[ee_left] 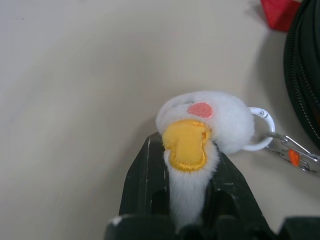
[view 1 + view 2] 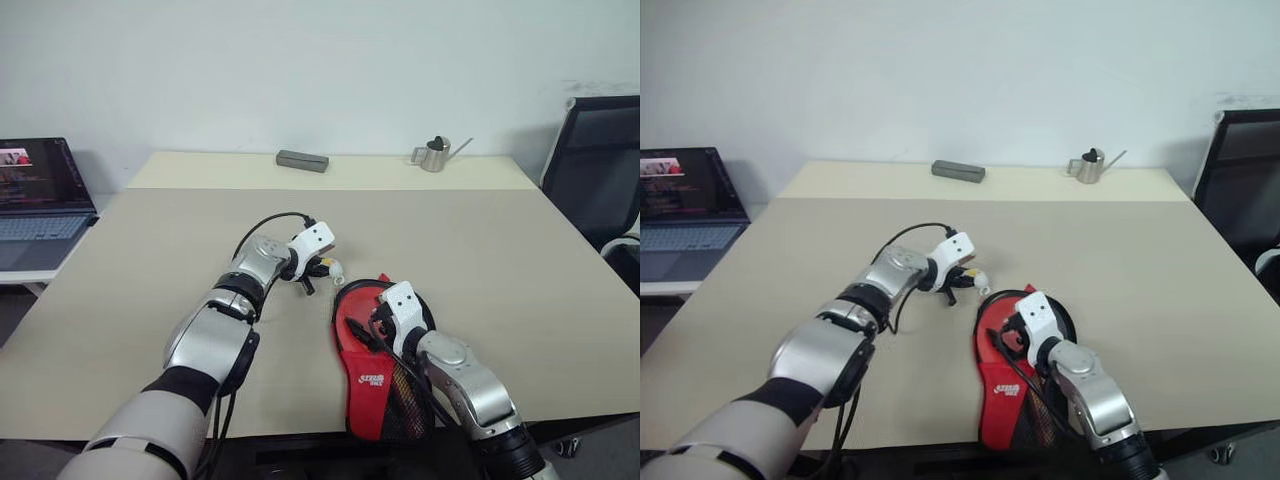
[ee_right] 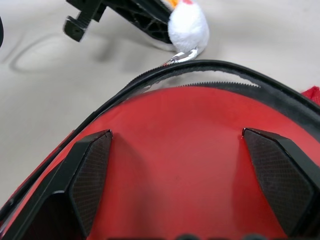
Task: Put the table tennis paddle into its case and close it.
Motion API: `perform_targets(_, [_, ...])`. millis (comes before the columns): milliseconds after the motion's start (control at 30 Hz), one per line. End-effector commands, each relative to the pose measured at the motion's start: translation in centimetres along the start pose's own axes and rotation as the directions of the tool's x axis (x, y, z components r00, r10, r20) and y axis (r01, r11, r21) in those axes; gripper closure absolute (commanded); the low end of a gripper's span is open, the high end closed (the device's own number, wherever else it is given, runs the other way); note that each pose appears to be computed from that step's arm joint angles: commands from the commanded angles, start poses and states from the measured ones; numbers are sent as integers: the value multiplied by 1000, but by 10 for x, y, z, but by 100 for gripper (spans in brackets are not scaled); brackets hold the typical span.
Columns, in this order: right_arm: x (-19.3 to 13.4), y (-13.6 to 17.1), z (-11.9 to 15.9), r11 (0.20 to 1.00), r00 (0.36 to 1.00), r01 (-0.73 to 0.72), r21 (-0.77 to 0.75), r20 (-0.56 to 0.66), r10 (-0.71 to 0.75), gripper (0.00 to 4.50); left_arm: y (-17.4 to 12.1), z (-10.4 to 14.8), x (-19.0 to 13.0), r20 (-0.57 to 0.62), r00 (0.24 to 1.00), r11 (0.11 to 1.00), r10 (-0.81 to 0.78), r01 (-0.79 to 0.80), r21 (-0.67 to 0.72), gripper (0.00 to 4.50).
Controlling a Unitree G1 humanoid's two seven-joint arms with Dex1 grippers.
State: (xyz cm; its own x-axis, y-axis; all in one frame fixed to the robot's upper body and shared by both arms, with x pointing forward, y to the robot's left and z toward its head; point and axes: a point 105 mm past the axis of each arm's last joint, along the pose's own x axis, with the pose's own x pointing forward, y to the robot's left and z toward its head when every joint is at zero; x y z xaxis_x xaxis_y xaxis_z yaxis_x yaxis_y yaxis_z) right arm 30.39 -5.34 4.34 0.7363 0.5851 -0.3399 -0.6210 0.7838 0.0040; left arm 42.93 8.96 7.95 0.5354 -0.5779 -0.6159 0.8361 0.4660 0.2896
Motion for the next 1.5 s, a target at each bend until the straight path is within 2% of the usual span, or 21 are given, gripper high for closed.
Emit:
perform_targets(33, [-10,18,-84,997,943,-20,80,-328,45,0,28,49,-10,114,979,980,171,-180,82,416])
perform_targets(167, [-14,22,-86,996,938,-31,80,-343,57,0,34,58,-11,126,966,966,225,-239,101,418])
perform_targets(400, [-26,23,-88,994,927,-53,93,-367,84,0,40,72,-12,125,949,920,289,-311,239,419])
perform_targets(567, [-40,22,-94,994,908,-75,85,-405,103,0,39,78,-10,116,934,819,337,-352,454,419])
perform_targets(900, [-50,21,-93,993,904,-78,84,-415,106,0,46,93,-12,170,888,749,428,-454,483,419])
perform_targets(1267, [-65,27,-100,993,897,-57,100,-433,95,0,32,143,-6,296,847,689,441,-531,493,419])
perform_targets(1500, [-69,31,-101,993,897,-46,108,-433,89,0,23,153,-1,316,843,635,434,-536,556,419])
